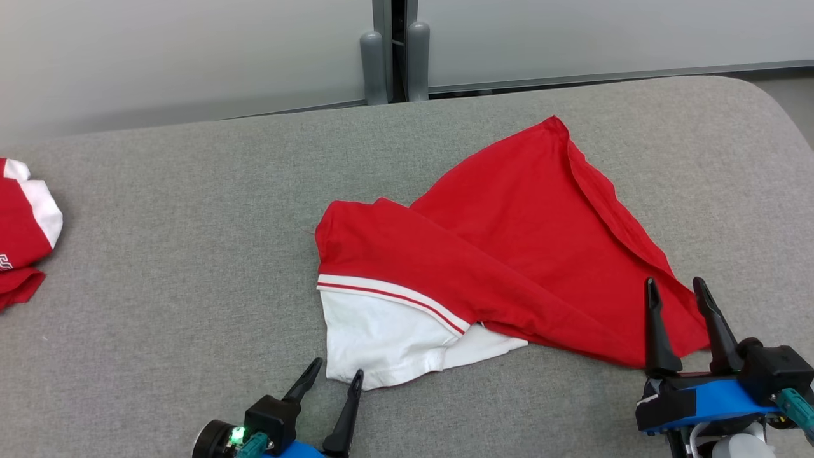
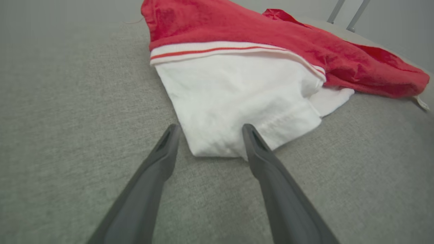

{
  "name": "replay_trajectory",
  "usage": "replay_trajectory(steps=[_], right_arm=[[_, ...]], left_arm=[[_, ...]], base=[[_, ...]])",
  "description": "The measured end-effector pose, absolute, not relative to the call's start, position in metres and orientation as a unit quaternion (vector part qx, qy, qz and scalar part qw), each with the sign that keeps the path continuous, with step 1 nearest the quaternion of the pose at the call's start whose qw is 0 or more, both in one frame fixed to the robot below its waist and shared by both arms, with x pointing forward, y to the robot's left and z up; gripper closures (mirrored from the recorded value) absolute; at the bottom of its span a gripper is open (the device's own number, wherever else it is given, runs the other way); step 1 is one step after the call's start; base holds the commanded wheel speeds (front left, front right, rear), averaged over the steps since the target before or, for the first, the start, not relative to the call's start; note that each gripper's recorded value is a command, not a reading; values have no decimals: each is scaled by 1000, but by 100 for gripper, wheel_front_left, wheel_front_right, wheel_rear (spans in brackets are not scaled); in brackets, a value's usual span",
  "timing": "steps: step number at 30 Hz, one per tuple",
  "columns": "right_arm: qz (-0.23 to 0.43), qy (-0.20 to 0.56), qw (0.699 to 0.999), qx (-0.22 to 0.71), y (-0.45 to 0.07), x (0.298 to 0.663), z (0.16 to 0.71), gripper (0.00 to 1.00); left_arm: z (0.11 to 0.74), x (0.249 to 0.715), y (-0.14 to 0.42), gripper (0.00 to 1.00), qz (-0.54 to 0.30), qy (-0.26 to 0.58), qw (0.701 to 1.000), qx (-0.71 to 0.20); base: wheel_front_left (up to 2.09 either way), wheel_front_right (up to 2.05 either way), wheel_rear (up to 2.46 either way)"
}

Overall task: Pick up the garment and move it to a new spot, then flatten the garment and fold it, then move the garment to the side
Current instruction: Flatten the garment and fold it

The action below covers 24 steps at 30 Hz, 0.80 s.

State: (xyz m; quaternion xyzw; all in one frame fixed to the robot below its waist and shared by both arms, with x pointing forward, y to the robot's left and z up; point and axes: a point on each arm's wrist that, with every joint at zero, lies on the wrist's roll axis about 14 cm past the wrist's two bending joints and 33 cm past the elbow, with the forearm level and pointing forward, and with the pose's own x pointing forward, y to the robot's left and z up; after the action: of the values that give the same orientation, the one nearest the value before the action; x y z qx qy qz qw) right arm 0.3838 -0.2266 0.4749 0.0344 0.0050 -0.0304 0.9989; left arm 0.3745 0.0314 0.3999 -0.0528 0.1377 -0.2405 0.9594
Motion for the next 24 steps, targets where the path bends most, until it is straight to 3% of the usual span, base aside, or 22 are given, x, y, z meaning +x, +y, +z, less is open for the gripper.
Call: replay_trajectory(steps=[8,9,11,24], right_arm=[[-37,11,999,33,-231,383,471,0],[-37,12,999,32,-231,383,470,0],[-38,11,999,32,-232,384,471,0],[-23,10,999,36,-221,391,470,0]], left_arm=[[381,373,26,0,-250,171,952,-48],[380,373,24,7,-252,173,951,-50],[380,373,21,100,-256,173,949,-53],[410,388,48,100,-203,123,969,-67]], base=[[0,0,0],[0,0,0],[0,0,0],[0,0,0]])
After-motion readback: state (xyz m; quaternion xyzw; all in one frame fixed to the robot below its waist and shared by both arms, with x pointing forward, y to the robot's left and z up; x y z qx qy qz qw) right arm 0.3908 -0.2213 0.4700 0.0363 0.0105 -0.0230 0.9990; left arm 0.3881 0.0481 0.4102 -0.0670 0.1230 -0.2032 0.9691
